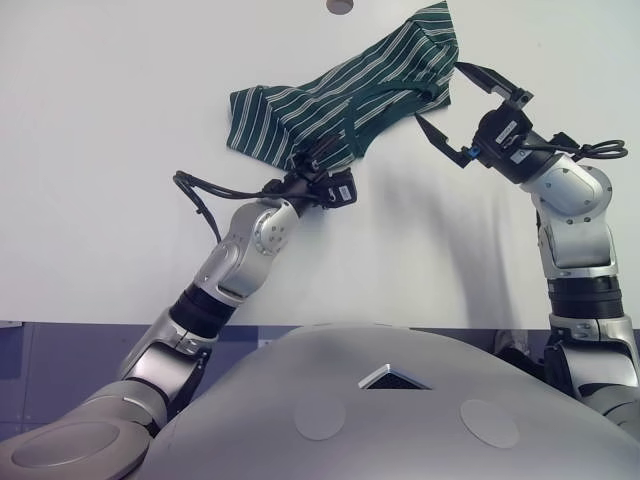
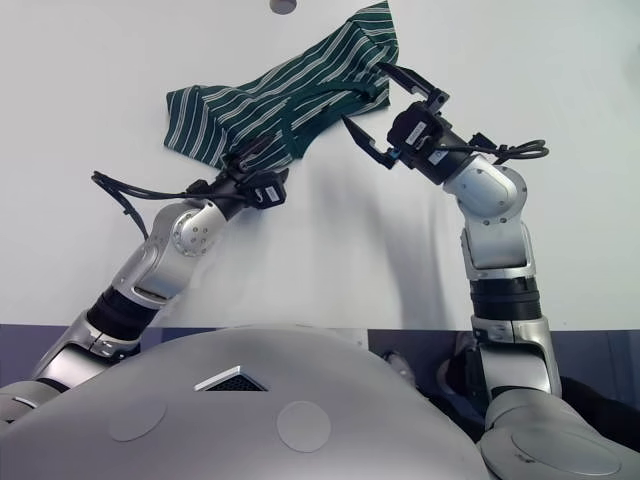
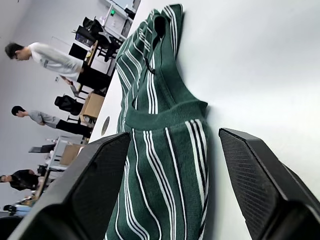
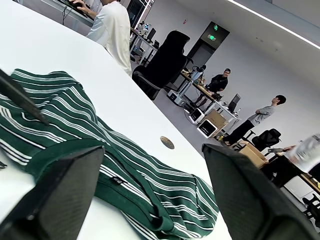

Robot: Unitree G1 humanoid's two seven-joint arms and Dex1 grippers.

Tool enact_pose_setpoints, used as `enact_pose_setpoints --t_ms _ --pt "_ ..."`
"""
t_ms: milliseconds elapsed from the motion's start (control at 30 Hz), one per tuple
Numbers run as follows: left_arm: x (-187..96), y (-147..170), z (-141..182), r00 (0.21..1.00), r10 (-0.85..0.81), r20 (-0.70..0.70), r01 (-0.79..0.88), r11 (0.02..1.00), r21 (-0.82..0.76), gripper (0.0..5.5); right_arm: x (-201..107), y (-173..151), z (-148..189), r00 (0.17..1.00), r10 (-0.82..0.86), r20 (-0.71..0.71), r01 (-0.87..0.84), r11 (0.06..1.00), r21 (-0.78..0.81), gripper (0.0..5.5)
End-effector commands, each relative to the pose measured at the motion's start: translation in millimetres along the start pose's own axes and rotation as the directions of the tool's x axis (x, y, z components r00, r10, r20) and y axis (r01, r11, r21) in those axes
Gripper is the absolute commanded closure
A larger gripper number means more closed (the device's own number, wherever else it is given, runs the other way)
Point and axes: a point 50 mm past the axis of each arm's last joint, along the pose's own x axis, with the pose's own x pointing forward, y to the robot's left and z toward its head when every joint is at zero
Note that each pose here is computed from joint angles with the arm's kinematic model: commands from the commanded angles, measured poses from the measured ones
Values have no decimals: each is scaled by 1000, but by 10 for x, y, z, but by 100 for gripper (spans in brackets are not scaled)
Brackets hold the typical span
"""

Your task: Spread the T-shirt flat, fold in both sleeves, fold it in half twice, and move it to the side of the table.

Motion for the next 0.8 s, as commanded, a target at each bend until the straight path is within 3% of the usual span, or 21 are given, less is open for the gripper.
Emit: enact_pose_setpoints --t_ms 33,500,800 --pt "19 -40 -3 1000 13 3 -13 1000 20 300 40 -102 20 1000 -15 10 15 1000 -21 182" --pt "23 30 -53 997 79 11 -79 997 -5 541 53 -167 11 999 -27 21 28 999 -39 182" --pt "-208 343 -15 970 167 175 -162 986 -41 546 -105 -277 -263 994 38 -102 -60 975 -216 182"
